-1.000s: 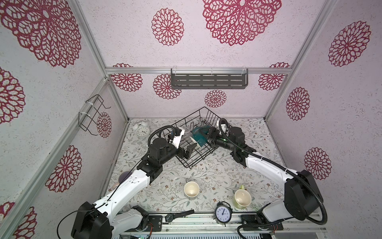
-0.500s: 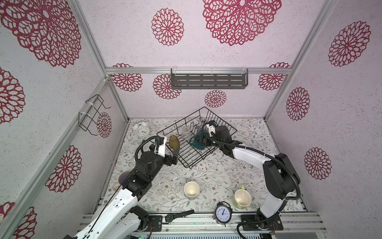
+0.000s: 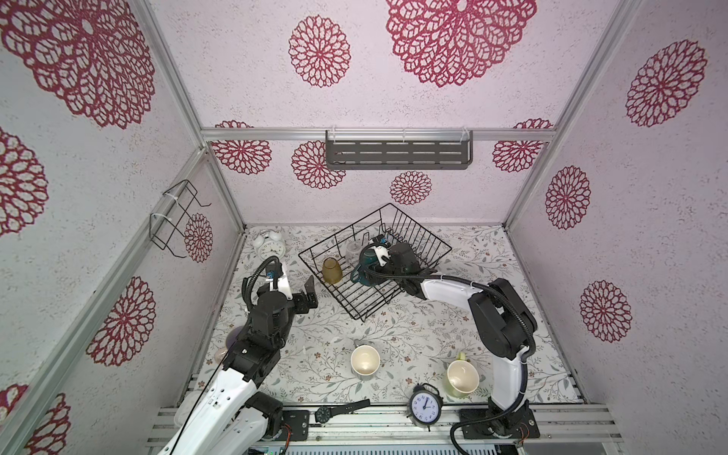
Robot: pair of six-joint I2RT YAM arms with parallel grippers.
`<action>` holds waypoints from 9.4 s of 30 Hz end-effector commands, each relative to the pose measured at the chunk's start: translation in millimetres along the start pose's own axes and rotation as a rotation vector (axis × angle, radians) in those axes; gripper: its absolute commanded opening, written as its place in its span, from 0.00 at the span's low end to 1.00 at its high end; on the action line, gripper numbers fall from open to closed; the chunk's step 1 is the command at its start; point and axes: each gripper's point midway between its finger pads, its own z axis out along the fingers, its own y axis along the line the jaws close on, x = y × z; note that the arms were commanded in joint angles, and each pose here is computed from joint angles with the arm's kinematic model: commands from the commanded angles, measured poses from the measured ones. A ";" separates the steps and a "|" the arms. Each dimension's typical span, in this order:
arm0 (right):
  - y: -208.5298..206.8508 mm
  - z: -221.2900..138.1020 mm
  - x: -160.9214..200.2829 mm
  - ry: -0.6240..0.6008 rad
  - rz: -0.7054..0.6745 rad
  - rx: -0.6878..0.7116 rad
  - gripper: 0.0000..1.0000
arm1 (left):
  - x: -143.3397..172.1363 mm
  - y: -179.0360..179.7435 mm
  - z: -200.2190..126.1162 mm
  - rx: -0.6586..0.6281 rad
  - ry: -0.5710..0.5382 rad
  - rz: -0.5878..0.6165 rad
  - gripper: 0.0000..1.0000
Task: Load cups into a dish rack
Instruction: Place the cup upside down at the dish rack, then pick up the cup from the bottom-left of the table, then place the cup upside down at the dish rack.
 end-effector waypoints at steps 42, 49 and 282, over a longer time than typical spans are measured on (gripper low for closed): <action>-20.7 9.9 -27.9 -0.267 -0.116 0.241 0.76 | -6.6 25.4 -30.2 -0.053 -0.088 -0.123 0.97; -18.3 1.5 -24.7 -0.253 -0.138 0.231 0.98 | -5.5 26.3 -30.9 -0.052 -0.096 -0.135 0.97; 78.3 -118.6 -92.5 -0.094 0.494 -0.454 0.60 | -41.3 -110.7 -34.9 0.562 0.070 -0.025 0.97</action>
